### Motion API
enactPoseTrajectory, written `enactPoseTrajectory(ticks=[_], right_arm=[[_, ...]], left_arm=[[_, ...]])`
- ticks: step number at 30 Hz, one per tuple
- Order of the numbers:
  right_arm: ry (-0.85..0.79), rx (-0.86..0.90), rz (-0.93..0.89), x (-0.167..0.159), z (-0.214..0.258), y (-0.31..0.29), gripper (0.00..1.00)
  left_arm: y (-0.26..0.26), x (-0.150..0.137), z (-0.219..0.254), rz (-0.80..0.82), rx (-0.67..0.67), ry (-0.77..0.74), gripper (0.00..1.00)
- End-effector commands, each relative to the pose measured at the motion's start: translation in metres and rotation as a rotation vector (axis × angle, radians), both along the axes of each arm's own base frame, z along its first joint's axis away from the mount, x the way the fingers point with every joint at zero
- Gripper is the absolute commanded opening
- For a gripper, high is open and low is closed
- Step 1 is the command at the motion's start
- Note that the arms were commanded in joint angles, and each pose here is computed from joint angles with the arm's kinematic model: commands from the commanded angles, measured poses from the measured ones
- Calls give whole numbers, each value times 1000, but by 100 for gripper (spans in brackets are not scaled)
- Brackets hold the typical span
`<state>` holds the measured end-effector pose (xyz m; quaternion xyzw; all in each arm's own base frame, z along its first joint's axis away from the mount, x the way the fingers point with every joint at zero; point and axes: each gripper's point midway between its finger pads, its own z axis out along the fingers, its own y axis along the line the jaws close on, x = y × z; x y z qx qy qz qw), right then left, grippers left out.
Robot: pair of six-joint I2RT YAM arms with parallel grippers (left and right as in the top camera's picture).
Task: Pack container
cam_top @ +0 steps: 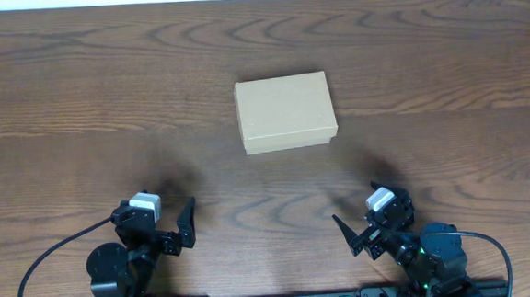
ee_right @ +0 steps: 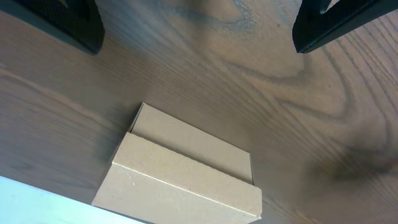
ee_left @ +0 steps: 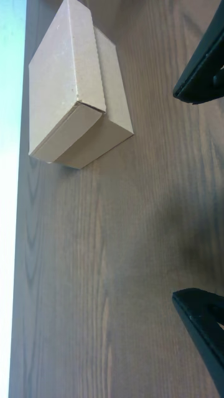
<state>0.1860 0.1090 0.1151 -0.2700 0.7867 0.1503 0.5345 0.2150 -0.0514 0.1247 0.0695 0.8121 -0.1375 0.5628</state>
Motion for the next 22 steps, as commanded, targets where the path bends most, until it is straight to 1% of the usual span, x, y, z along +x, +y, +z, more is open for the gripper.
enactPoseTrajectory(ticks=[1,22], right_arm=[[-13,-9,9,0,0,1,99],[-13,-9,9,0,0,1,99]], left_arm=[[-1,0,-8,-4,-11,14,95],[-1,0,-8,-4,-11,14,96]])
